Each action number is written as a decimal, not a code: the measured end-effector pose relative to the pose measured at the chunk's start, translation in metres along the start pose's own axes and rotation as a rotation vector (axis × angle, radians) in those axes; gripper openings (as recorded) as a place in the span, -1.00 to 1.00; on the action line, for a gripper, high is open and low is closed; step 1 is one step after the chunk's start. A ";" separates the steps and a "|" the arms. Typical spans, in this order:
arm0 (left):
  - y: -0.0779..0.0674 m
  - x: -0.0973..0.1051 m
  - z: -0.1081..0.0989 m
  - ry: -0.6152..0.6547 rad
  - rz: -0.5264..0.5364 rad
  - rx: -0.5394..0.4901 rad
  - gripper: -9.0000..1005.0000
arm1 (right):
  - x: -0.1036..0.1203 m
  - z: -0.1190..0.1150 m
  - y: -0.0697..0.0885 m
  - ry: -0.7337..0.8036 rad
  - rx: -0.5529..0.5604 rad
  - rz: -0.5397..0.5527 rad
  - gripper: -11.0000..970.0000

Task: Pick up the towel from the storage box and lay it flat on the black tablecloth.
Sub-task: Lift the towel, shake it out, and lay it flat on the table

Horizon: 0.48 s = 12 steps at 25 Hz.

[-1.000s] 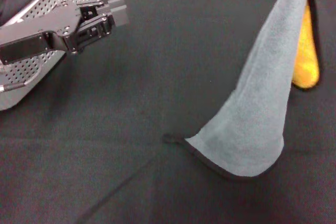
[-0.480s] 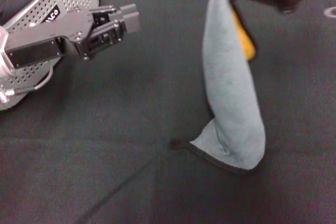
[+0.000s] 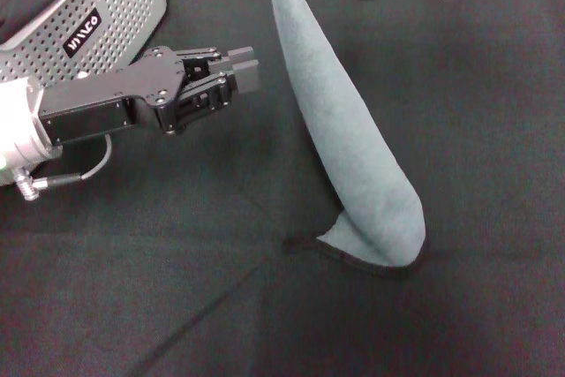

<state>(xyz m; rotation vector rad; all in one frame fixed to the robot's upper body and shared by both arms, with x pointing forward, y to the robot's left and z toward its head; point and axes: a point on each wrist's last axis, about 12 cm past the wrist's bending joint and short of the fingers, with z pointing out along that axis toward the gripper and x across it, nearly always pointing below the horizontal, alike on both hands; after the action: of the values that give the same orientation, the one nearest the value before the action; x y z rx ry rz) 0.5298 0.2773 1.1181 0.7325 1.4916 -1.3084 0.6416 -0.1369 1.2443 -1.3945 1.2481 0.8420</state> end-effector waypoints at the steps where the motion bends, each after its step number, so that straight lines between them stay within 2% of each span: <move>1: 0.000 0.001 0.000 0.001 0.001 -0.004 -0.50 | -0.001 0.000 -0.001 -0.003 0.002 -0.007 -0.96; 6: 0.000 0.003 -0.007 -0.006 0.002 -0.031 -0.50 | -0.008 -0.011 0.000 -0.056 -0.016 -0.017 -0.96; 8: 0.001 0.004 -0.008 -0.005 0.004 -0.042 -0.50 | -0.012 -0.034 0.002 -0.136 -0.027 -0.017 -0.96; 9: 0.001 0.004 -0.009 -0.005 0.006 -0.047 -0.50 | -0.012 -0.034 0.002 -0.136 -0.027 -0.017 -0.96; 12: 0.002 0.004 -0.009 -0.005 0.013 -0.057 -0.50 | -0.019 -0.064 0.006 -0.228 -0.049 -0.026 -0.96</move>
<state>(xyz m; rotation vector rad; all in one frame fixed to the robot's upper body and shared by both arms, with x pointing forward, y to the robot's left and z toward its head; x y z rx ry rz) 0.5279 0.2862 1.1131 0.7006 1.5113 -1.2523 0.6237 -0.1935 1.2751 -1.3094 1.0390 0.9901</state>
